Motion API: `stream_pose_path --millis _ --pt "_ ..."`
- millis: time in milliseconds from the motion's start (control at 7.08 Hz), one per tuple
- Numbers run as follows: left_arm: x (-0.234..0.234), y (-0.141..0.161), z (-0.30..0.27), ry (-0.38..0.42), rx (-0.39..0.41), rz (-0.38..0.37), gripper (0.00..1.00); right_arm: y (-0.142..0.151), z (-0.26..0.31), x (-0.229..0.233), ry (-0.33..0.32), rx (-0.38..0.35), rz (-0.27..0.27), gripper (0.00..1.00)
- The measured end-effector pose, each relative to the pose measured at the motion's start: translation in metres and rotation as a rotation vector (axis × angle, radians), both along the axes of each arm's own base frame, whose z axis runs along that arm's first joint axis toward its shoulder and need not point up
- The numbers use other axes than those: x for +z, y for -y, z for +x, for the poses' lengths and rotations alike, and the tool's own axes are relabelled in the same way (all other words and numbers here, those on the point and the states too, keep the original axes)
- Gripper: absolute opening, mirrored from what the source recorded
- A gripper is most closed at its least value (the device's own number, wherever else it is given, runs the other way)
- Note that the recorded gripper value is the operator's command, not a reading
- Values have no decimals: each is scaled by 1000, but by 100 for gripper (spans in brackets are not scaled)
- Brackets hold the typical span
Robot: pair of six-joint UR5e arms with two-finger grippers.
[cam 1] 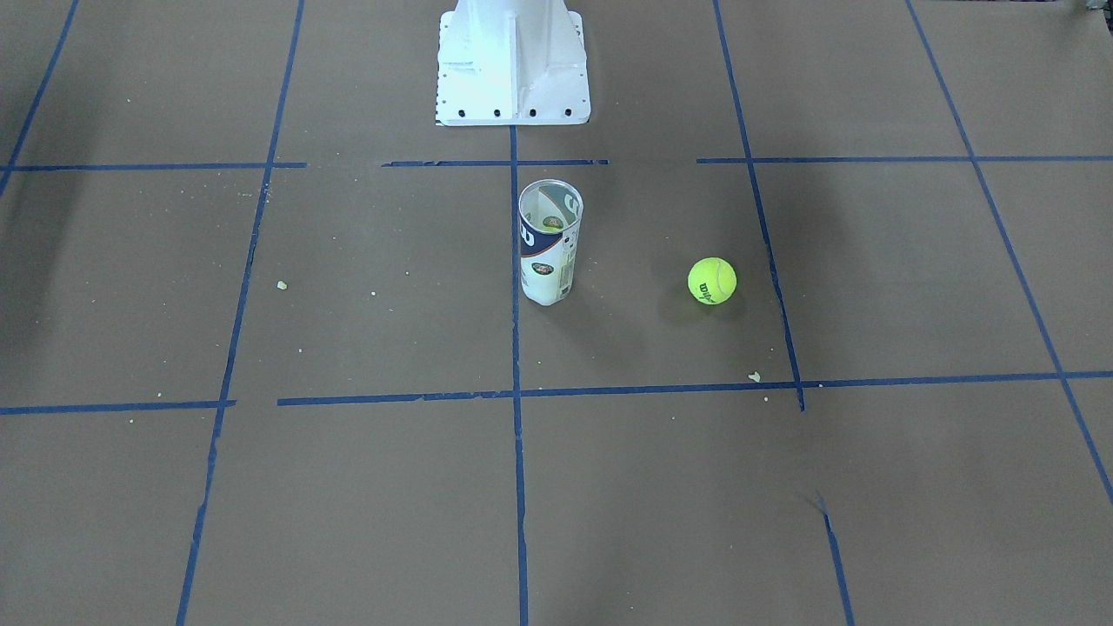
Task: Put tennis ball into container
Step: 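Move the left gripper from rest toward the loose tennis ball, then lower the left gripper over the tennis ball and close on it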
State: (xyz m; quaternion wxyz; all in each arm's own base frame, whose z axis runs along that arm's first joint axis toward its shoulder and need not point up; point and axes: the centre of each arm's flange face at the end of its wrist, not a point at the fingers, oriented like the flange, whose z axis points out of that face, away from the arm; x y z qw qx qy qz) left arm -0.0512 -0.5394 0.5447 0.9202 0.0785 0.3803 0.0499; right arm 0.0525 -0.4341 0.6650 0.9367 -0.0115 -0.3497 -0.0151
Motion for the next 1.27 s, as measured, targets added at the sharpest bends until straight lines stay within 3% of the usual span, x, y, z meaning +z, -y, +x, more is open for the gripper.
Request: stream_pose_path --millis 282,706,988,1271 --pt "-100 12 83 -39 13 56 100 0 0 0 0 0 0 100" --pt "-213 10 257 -53 14 23 100 0 0 0 0 0 0 100" --pt "-239 -14 342 -39 48 20 100 0 0 0 0 0 0 100" --pt "-233 -36 385 -72 12 -42 100 0 0 0 0 0 0 100"
